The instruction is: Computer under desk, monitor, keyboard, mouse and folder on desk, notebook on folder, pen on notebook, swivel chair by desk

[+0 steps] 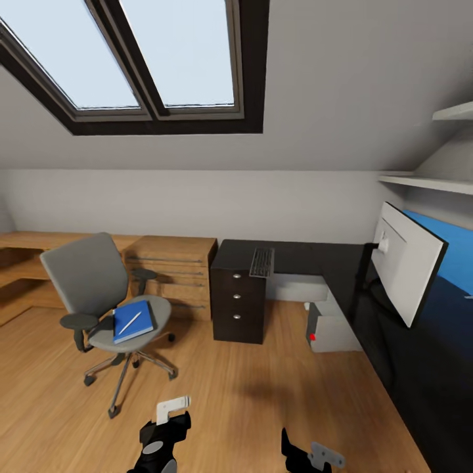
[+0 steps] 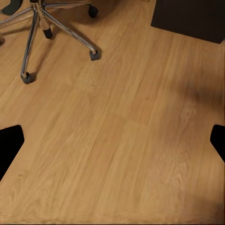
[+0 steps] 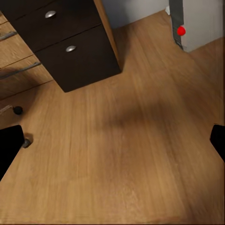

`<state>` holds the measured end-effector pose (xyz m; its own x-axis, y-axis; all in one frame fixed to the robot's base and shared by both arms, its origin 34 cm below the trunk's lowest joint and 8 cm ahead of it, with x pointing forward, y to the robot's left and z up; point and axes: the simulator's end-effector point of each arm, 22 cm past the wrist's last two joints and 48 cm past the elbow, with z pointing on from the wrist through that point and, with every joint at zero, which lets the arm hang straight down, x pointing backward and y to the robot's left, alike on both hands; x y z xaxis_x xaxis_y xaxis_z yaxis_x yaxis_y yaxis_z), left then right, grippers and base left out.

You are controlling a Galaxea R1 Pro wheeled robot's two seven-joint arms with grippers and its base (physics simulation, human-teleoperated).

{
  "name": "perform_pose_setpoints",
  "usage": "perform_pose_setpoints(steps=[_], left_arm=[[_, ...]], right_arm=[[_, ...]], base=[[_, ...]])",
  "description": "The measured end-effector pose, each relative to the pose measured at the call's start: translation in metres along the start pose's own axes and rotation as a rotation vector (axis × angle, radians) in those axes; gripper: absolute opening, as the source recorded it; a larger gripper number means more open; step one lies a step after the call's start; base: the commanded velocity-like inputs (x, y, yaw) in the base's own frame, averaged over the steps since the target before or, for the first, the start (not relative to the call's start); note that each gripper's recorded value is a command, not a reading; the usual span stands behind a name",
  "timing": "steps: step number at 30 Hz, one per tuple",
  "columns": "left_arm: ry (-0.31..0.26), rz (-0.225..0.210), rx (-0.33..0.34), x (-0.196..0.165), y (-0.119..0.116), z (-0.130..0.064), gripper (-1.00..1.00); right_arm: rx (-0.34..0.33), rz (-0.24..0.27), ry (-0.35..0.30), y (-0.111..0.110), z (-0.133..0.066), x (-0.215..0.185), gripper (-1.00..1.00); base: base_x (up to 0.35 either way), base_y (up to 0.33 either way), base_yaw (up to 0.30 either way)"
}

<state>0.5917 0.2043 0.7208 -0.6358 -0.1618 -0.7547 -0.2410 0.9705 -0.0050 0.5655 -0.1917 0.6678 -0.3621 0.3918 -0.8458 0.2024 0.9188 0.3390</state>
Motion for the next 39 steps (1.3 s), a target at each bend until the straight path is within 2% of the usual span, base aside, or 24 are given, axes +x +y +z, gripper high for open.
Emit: perform_pose_setpoints(steps=[6, 14, 24, 39], left_arm=[[0.0, 0.0, 0.0, -0.007, 0.0, -0.006, 1.0], [0.0, 0.0, -0.001, -0.015, -0.001, -0.014, 1.0], [0.001, 0.001, 0.0, -0.024, -0.001, -0.024, 1.0], [0.0, 0.002, -0.002, -0.024, 0.0, -0.024, 1.0]], right_arm=[[0.0, 0.0, 0.0, 0.003, -0.004, -0.007, 1.0], [0.001, -0.001, 0.0, 0.006, -0.009, -0.017, 1.0], [0.0, -0.001, 0.0, 0.011, -0.016, -0.028, 1.0], [0.001, 0.0, 0.0, 0.011, -0.016, -0.028, 1.0]], base=[[-0.344, -0.012, -0.015], [-0.34, -0.132, -0.161], [-0.304, -0.215, -0.035], [-0.282, -0.243, 0.0]])
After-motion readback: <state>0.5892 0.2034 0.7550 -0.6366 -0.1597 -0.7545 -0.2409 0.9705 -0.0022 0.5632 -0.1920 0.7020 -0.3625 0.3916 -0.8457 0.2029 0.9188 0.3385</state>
